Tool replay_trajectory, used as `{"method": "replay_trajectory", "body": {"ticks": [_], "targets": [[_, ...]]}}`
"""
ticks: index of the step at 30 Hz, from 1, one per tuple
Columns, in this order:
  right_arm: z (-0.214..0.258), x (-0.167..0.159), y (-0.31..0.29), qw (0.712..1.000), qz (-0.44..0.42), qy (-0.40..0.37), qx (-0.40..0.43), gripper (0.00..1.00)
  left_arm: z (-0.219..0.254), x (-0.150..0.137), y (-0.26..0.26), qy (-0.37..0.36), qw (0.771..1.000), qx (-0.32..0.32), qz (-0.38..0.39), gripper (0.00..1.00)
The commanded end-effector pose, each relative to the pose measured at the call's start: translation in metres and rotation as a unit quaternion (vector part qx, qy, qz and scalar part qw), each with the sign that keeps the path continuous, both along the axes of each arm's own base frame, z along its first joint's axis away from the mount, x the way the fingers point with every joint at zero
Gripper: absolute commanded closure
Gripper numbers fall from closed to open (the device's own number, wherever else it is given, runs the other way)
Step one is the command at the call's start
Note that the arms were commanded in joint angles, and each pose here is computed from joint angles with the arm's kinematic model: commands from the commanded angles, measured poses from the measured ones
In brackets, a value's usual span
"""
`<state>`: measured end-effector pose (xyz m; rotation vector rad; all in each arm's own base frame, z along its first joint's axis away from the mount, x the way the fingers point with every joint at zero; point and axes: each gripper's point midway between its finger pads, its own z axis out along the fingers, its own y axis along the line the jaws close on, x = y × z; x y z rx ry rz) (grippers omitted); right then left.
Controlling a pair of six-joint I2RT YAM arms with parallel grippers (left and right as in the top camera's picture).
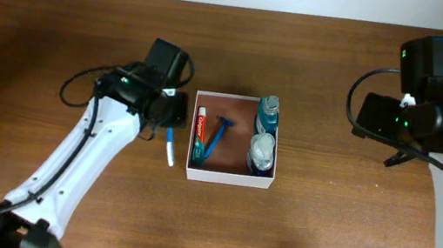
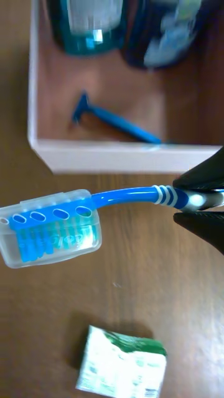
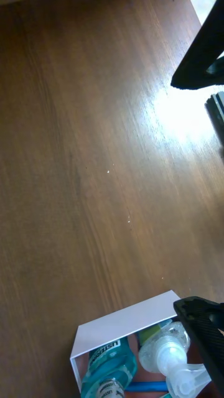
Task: Pack container
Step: 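Carry the toothbrush into the box beside the toothpaste and release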
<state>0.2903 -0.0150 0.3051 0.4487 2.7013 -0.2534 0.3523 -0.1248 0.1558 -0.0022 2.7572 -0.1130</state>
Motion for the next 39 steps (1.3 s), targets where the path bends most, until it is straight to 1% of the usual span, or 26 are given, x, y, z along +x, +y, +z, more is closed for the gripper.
{"method": "replay_trajectory", "body": {"ticks": [1, 4, 7, 12, 15, 20, 35, 39], "targets": [[0.003, 0.001, -0.005, 1.0, -0.008, -0.006, -0.006, 0.02, 0.024, 0.004, -0.03, -0.048, 0.998, -0.013, -0.042, 0.99], [0.003, 0.001, -0.005, 1.0, -0.008, -0.006, -0.006, 0.02, 0.03, 0.005, -0.056, -0.072, 0.995, -0.027, -0.067, 1.0], [0.003, 0.001, -0.005, 1.0, -0.008, -0.006, -0.006, 0.02, 0.033, 0.005, -0.08, -0.085, 0.993, -0.05, -0.068, 0.99], [0.003, 0.001, -0.005, 1.0, -0.008, -0.006, -0.006, 0.02, 0.025, 0.006, -0.097, -0.083, 0.993, -0.064, -0.063, 0.99], [0.003, 0.001, -0.005, 1.0, -0.008, -0.006, -0.006, 0.02, 0.014, 0.008, -0.101, -0.071, 0.994, -0.064, -0.053, 1.0], [0.003, 0.001, -0.005, 1.0, -0.008, -0.006, -0.006, 0.02, -0.014, 0.01, -0.101, -0.041, 0.997, -0.046, -0.052, 0.99], [0.003, 0.001, -0.005, 1.0, -0.008, -0.006, -0.006, 0.02, -0.065, 0.009, -0.101, 0.015, 0.999, -0.015, -0.049, 0.98], [0.003, 0.001, -0.005, 1.0, -0.008, -0.006, -0.006, 0.02, -0.07, 0.008, -0.1, 0.021, 0.999, -0.01, -0.048, 0.98]]}}
